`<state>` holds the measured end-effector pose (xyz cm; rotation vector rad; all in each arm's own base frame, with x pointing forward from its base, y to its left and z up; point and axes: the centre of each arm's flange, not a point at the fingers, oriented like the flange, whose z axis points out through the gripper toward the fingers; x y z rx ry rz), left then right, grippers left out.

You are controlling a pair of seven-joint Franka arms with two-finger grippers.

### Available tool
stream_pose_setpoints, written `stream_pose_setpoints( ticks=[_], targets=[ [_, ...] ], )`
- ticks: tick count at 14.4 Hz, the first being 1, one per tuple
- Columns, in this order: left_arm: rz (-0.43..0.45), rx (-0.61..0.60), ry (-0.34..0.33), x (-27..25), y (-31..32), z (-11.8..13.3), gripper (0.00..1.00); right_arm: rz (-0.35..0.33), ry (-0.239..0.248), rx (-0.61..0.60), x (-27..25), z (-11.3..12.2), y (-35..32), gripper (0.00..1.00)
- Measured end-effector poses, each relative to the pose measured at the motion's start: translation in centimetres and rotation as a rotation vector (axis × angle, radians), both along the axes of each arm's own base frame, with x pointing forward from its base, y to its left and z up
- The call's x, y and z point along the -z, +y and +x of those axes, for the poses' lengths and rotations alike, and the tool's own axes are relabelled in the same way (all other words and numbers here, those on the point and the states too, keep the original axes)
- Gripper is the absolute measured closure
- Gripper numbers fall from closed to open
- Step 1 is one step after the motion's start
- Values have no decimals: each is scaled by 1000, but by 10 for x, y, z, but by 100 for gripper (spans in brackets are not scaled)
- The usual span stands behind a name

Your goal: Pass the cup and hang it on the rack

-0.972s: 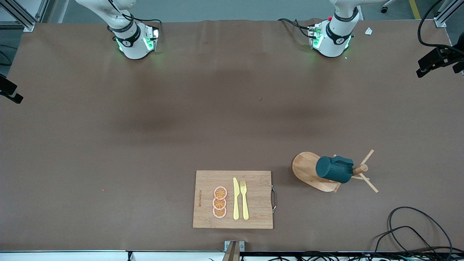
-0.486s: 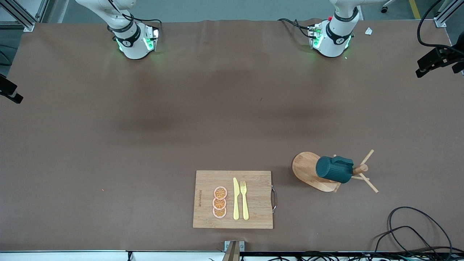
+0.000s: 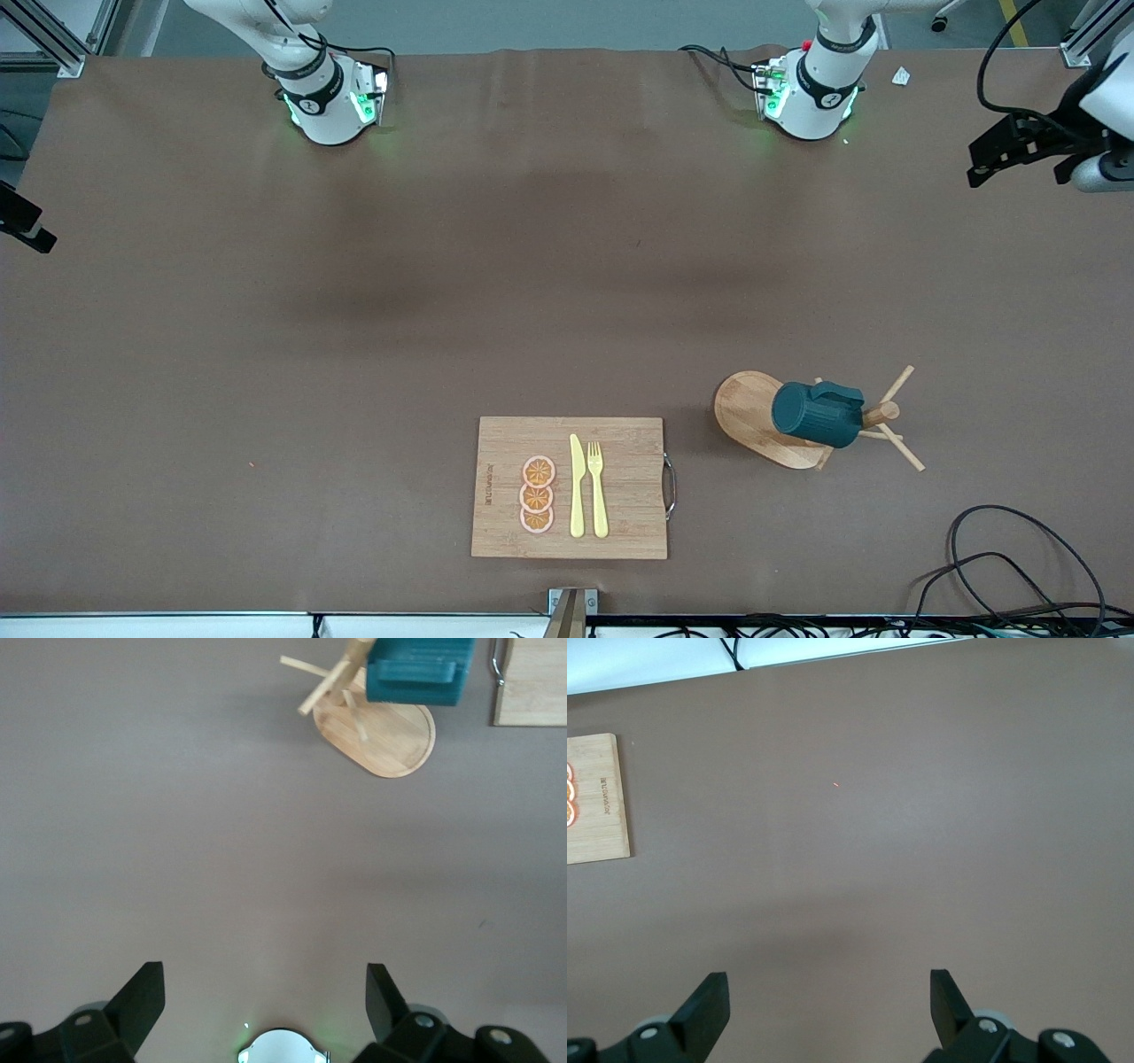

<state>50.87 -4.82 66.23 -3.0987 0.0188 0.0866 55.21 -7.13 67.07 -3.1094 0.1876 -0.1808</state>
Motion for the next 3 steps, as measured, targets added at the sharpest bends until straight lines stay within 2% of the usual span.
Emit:
stream_pose_setpoints(
  ticks=[3],
  targets=[
    [1, 16, 10, 5, -13, 0, 0, 0, 0, 0, 0, 0, 0, 0]
  ],
)
